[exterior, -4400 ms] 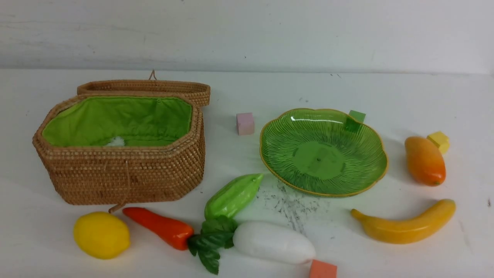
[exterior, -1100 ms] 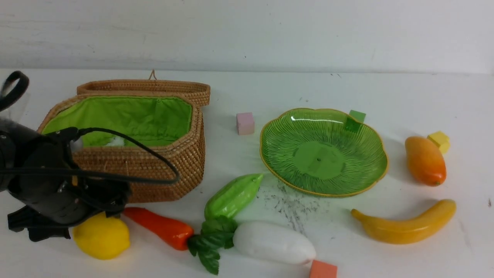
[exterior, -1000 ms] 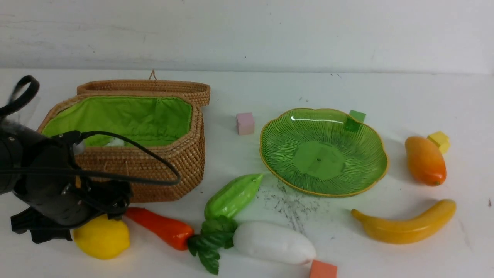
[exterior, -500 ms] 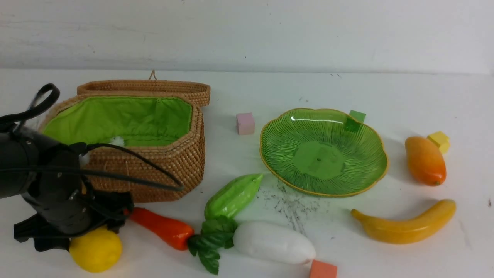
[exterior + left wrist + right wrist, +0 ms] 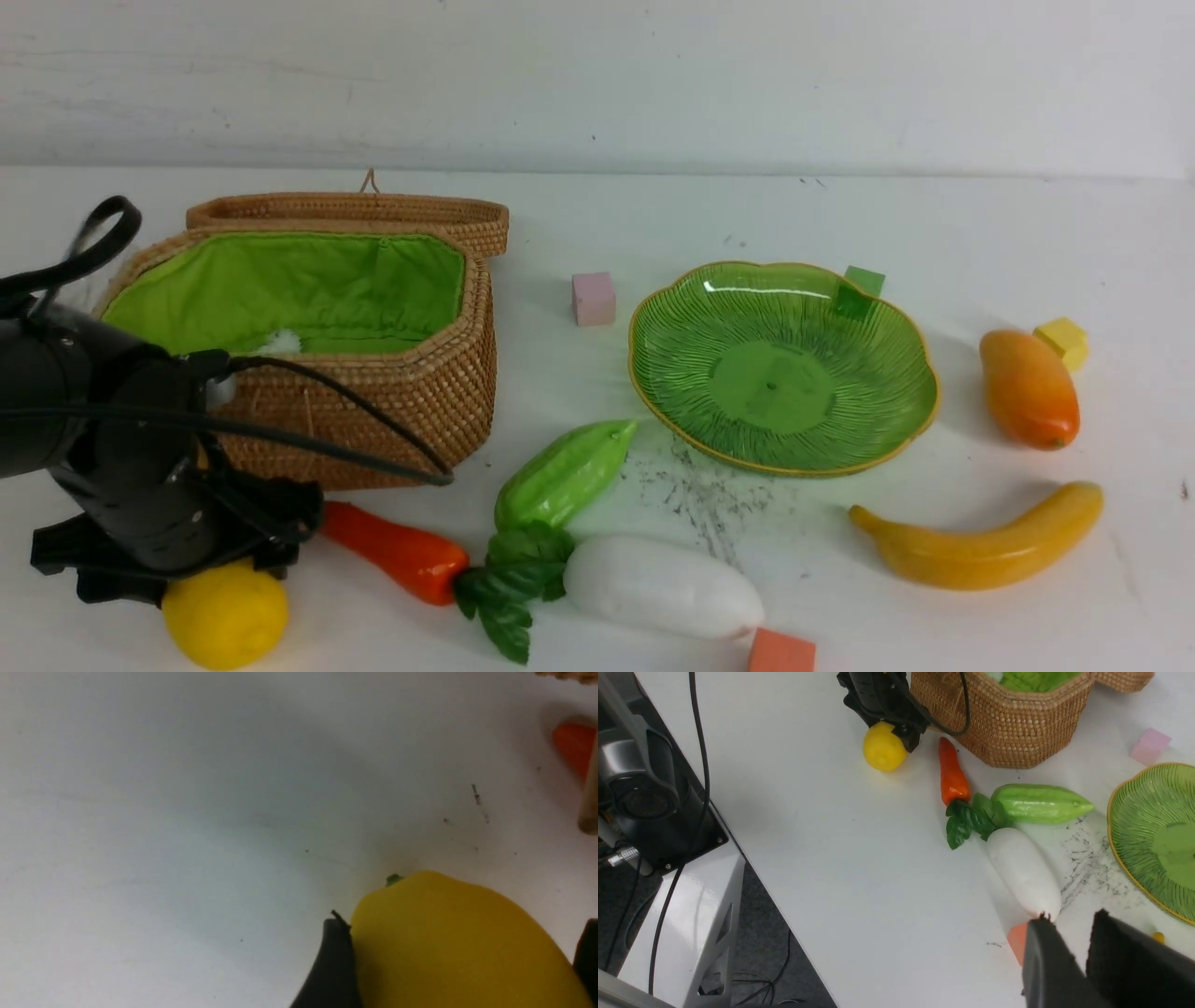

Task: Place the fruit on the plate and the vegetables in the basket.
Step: Grab a lemon with your left arm and place it on the plate on the right

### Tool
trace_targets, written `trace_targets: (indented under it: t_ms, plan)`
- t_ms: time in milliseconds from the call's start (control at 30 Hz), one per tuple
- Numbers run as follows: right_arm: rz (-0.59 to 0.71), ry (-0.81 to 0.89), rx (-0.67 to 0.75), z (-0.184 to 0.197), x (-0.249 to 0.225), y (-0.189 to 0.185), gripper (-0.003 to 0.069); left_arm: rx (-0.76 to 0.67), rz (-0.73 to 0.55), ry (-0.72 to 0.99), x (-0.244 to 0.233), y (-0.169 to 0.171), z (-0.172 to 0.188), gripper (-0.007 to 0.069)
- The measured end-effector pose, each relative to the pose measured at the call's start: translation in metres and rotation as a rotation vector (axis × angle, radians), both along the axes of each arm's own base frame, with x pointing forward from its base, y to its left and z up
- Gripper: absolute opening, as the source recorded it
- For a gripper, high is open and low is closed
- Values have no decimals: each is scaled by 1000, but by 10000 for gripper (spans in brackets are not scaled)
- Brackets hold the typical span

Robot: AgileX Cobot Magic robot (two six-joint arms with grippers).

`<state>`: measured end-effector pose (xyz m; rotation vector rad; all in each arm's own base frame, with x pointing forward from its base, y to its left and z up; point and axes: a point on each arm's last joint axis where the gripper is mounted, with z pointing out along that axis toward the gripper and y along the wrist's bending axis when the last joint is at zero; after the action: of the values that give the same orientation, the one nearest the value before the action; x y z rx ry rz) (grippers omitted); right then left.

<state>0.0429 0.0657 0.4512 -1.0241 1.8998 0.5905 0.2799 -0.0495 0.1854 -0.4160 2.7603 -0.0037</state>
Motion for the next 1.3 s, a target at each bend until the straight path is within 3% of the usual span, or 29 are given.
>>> trace_targets:
  t_ms: [367, 1300]
  plan:
    - [0, -2, 1, 0, 0, 0, 148, 5, -58, -60, -4, 0, 16, 599]
    - [0, -3, -3, 0, 0, 0, 142, 15, -57, 48, -4, -1, 0, 571]
